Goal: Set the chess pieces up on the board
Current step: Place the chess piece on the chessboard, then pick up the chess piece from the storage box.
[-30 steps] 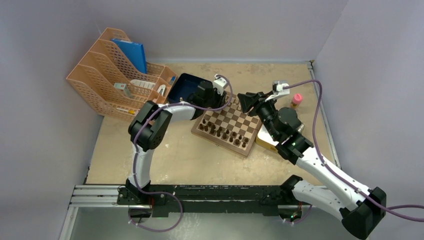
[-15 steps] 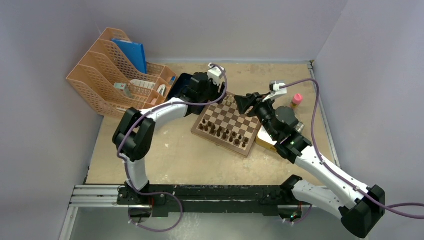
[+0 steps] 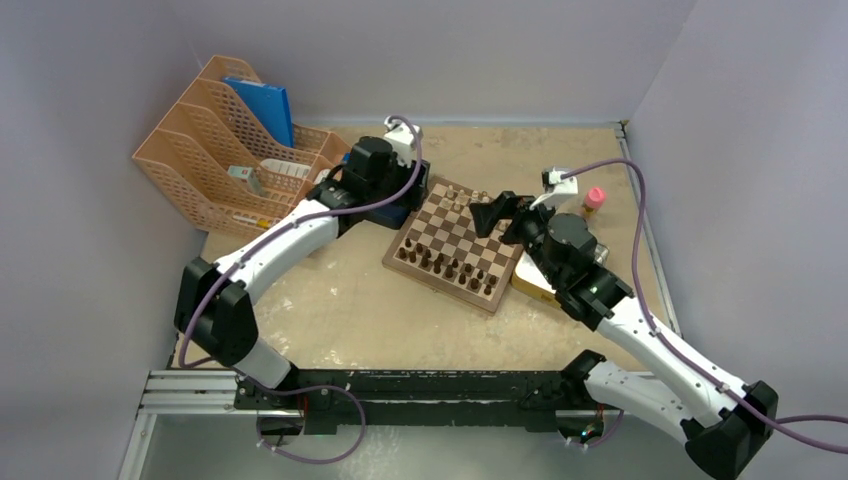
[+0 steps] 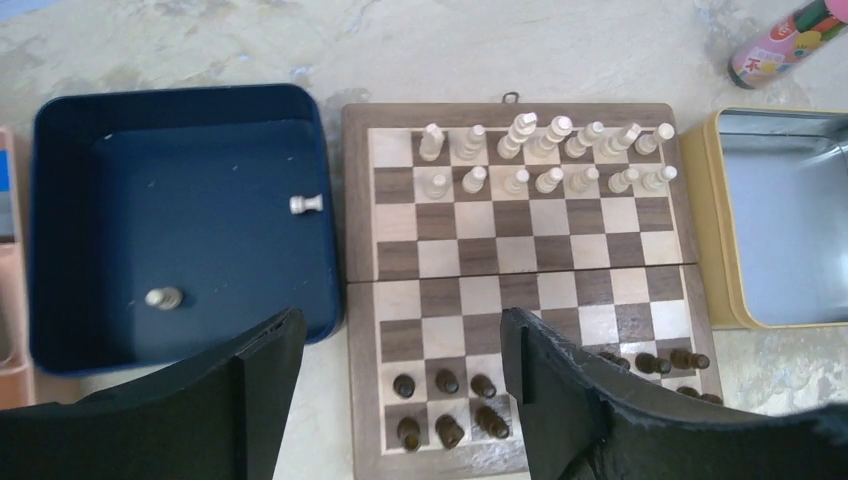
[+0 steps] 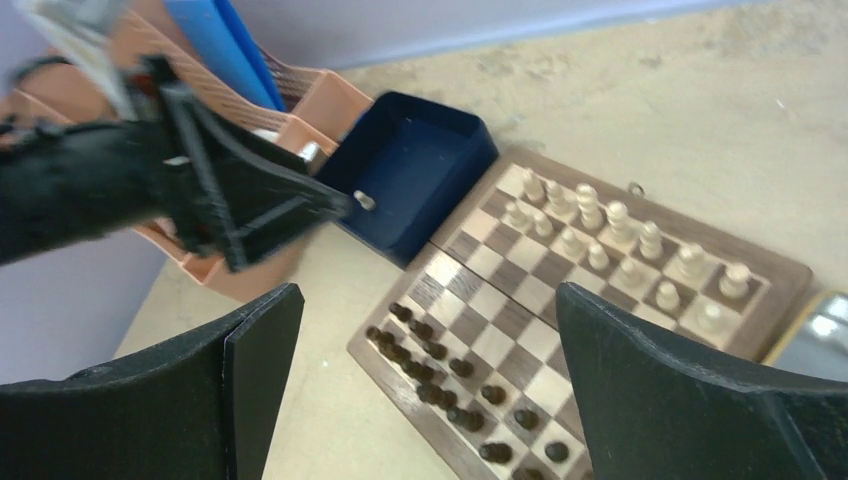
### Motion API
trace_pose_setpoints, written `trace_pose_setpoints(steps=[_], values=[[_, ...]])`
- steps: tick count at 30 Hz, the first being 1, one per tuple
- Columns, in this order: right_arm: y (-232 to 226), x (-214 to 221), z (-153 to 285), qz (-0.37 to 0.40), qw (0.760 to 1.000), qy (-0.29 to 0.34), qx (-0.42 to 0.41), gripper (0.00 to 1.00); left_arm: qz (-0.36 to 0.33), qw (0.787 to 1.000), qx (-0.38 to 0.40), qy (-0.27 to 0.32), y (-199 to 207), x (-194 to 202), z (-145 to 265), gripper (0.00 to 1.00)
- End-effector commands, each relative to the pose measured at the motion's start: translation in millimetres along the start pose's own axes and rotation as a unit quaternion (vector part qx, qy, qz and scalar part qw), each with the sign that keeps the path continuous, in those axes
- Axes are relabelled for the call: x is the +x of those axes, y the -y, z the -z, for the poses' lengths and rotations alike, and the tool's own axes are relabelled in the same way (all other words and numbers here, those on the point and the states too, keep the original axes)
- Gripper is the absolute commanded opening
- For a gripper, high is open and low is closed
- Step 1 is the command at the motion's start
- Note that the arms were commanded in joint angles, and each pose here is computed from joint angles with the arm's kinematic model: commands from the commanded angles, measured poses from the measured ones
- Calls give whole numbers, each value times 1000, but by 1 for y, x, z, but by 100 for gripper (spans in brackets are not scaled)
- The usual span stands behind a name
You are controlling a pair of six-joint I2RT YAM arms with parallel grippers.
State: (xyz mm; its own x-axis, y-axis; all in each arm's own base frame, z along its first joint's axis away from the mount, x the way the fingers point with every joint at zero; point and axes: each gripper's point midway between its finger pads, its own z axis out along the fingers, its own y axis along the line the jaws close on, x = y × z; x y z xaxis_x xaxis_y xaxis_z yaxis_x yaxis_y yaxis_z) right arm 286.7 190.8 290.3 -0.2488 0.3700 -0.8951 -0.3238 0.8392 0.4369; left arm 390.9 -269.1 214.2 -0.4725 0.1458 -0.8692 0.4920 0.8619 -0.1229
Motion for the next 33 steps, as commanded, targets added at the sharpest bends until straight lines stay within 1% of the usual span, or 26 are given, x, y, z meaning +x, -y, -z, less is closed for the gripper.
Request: trace_pose_setpoints(steps=[1,5,6,10,12,15,18,20,22,25,26,28,31,33], values=[[15,-8,4,-22,998,-2,62,99,22,999,-43,-4,-30,2,26,71],[16,1,0,-28,997,-24,70,99,47,997,-62,-21,-58,20,22,68],[20,0,0,-26,996,-16,79,99,48,996,-71,-23,-67,23,21,67],[4,0,5,-19,1000,1,13,99,56,991,-122,-13,-106,20,20,66],[-5,0,8,-27,1000,0,-12,96,60,988,-146,0,-120,14,21,66],[-26,7,11,-37,997,-14,-73,92,46,986,-158,14,-128,5,14,65],[-35,7,10,-71,993,-25,-86,89,40,986,-162,6,-130,-14,10,64],[-34,4,9,-89,993,-32,-70,88,45,988,-151,3,-126,-22,7,63],[-30,1,8,-88,994,-38,-50,88,53,989,-139,-7,-121,-24,5,61],[-22,5,6,-81,994,-65,-14,86,73,983,-162,-35,-128,-13,-3,60],[-19,11,7,-72,994,-84,-1,86,75,982,-165,-45,-130,-8,-7,59],[-16,11,8,-56,993,-99,11,86,75,981,-167,-61,-132,1,-17,59],[-11,5,11,-46,993,-102,31,85,93,970,-215,-70,-148,11,-22,58],[-14,-4,13,-46,993,-99,35,84,96,966,-226,-75,-152,15,-25,57]])
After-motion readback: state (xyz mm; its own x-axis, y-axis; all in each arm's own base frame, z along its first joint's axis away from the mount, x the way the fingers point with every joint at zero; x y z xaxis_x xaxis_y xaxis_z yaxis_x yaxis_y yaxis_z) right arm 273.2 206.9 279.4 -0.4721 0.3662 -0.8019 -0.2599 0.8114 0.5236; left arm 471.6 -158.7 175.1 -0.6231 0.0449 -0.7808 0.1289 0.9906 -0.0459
